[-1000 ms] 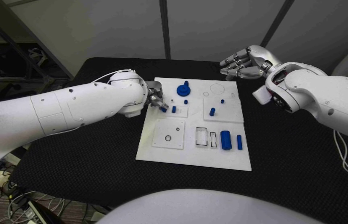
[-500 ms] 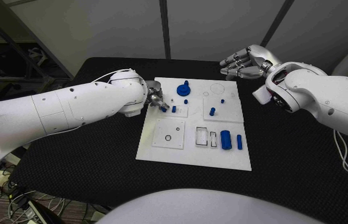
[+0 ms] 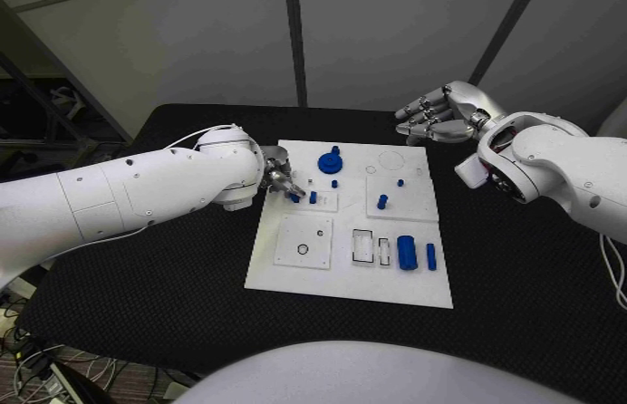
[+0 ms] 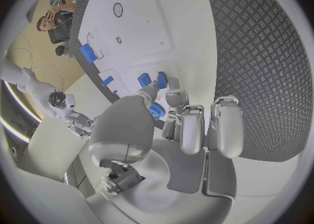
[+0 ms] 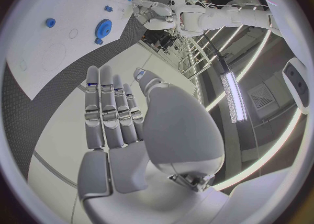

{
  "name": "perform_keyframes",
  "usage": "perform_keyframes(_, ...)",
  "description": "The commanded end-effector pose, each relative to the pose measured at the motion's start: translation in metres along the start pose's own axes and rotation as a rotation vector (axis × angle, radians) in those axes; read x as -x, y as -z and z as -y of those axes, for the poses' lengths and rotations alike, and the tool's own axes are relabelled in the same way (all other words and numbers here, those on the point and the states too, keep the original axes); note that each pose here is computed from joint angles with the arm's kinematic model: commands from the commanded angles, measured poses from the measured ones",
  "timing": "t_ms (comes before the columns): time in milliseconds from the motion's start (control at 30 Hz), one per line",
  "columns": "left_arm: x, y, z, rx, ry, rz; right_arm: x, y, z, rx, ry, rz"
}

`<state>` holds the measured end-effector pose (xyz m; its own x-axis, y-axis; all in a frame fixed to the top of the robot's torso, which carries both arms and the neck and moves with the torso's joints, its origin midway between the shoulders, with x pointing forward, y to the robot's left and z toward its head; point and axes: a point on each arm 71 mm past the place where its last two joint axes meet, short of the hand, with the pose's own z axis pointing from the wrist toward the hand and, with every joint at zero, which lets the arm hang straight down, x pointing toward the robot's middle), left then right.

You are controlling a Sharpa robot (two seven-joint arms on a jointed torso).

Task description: Assemble the parts on the task board

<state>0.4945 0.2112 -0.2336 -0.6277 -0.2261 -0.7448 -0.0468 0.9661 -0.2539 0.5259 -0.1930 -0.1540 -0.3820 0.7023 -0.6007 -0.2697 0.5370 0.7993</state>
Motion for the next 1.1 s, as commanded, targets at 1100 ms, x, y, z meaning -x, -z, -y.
perform_keyframes(1100, 0.0003, 0.0001, 0.0021, 0.004, 0.043, 0.007, 0.0001, -0.0011, -0.0006, 0.007, 0.001, -0.010)
